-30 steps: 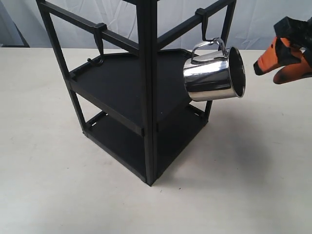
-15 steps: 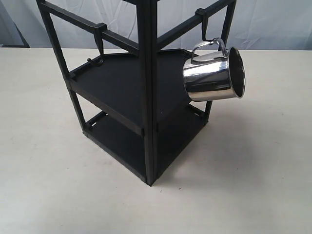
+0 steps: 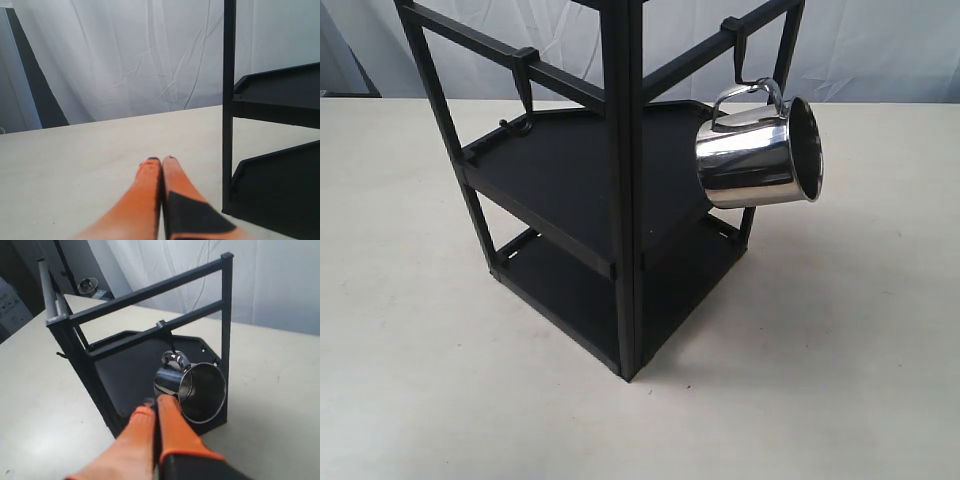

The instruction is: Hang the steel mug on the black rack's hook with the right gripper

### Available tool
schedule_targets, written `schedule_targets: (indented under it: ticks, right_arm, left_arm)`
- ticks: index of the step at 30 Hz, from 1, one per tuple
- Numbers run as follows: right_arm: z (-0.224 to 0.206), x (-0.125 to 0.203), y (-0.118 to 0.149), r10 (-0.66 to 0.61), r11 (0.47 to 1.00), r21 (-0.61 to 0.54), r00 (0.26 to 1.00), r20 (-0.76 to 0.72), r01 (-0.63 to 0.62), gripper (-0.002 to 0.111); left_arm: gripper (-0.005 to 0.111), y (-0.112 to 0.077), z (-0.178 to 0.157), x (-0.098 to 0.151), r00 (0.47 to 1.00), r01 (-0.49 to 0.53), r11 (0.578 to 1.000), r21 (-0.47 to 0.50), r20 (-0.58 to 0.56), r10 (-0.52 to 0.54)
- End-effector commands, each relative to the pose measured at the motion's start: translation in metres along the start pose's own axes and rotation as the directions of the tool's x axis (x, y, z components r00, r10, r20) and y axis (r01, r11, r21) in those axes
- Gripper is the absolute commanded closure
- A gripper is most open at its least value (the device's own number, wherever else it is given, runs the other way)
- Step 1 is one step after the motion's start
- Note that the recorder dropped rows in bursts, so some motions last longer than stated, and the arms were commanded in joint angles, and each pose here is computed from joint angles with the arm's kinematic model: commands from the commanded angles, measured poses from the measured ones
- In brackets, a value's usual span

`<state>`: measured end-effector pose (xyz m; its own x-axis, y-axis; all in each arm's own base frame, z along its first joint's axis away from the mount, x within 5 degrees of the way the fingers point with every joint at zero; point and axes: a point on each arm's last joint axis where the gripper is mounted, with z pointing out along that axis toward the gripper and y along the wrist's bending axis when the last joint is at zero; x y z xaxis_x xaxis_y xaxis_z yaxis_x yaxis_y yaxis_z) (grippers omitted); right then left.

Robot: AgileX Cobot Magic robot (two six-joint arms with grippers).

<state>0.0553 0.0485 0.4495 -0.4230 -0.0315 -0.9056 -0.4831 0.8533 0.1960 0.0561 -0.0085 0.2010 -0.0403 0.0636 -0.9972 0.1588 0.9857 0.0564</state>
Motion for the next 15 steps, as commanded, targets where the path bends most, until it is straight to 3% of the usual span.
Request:
schedule_targets:
  ticks: [1, 6, 11, 15]
  right_arm:
    - [0.002, 0.018, -0.006, -0.103, 0.992, 0.09, 0.981, 0.166, 0.089, 0.109]
    - [0.023, 0.074, -0.029, -0.044, 0.982, 0.188, 0.968, 0.247, -0.003, 0.109]
    - [0.052, 0.141, -0.058, -0.144, 0.939, 0.337, 0.964, 0.225, 0.062, 0.109]
    - [0.066, 0.179, -0.074, -0.096, 0.918, 0.396, 0.956, 0.278, -0.023, 0.109]
  left_arm:
    - [0.105, 0.0, 0.0, -0.001, 1.0, 0.002, 1.0, 0.004, 0.01, -0.002]
    - [0.105, 0.0, 0.0, -0.001, 1.0, 0.002, 1.0, 0.004, 0.01, -0.002]
    - [0.105, 0.0, 0.0, -0.001, 1.0, 0.002, 1.0, 0.004, 0.01, -0.002]
    - [0.105, 0.0, 0.0, -0.001, 1.0, 0.002, 1.0, 0.004, 0.01, -0.002]
